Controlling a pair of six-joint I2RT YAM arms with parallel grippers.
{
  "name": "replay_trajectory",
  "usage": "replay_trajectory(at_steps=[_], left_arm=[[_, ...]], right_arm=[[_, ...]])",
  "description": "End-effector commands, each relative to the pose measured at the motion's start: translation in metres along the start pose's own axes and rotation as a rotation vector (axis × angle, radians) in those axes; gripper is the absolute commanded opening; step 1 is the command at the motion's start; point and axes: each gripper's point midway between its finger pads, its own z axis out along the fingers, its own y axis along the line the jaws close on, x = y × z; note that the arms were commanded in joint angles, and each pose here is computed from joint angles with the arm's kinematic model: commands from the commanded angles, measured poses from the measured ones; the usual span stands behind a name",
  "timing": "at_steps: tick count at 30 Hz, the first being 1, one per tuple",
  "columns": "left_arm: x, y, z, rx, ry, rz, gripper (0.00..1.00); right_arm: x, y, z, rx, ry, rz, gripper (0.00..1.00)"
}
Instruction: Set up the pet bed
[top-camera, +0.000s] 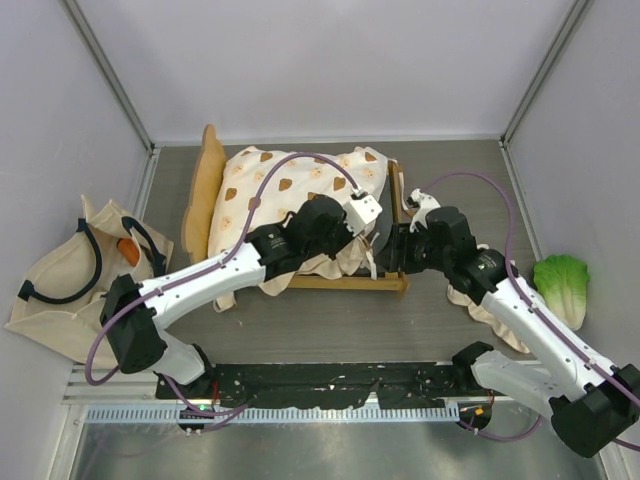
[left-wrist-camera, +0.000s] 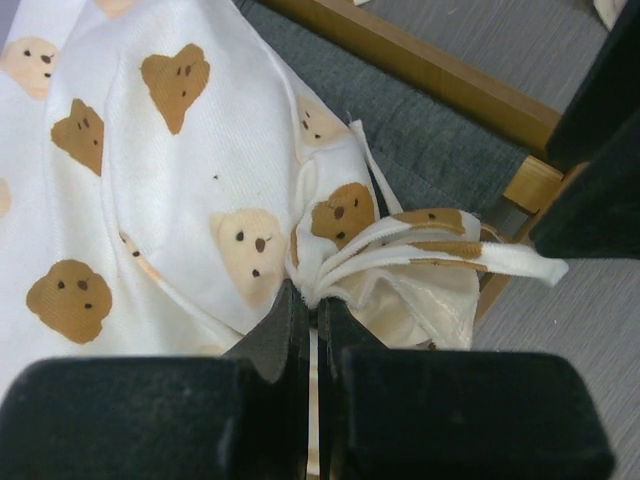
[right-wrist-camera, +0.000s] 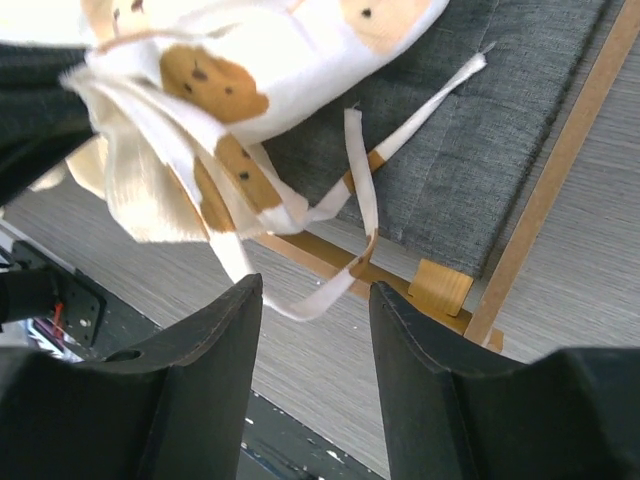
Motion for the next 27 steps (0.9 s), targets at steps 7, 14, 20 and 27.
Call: replay_trajectory(at_steps=[7,14,20,27], left_arm=[[-0.020,0.024,-0.008,-0.046,-0.031,-0.088,0.00],[-0.022,0.027,-0.010,-0.058,-0.046,-0.094,0.00],[-0.022,0.032,-0.011,-0.067,-0.050,-0.110,0.00],[-0.024,0.035,-0.012,-0.058,-0.072,-0.150,0.00]], right_arm=[[-0.012,0.009,-0.013,-0.009,-0.139,-0.103,0.55],[0.002,0.012,0.007,-0.057,-0.094,-0.107,0.57],[-0.003,0.022,0.024,-0.101,-0.100,-0.111,0.57],[-0.004,0.040,0.028,-0.196,-0.113,-0.110,0.22]])
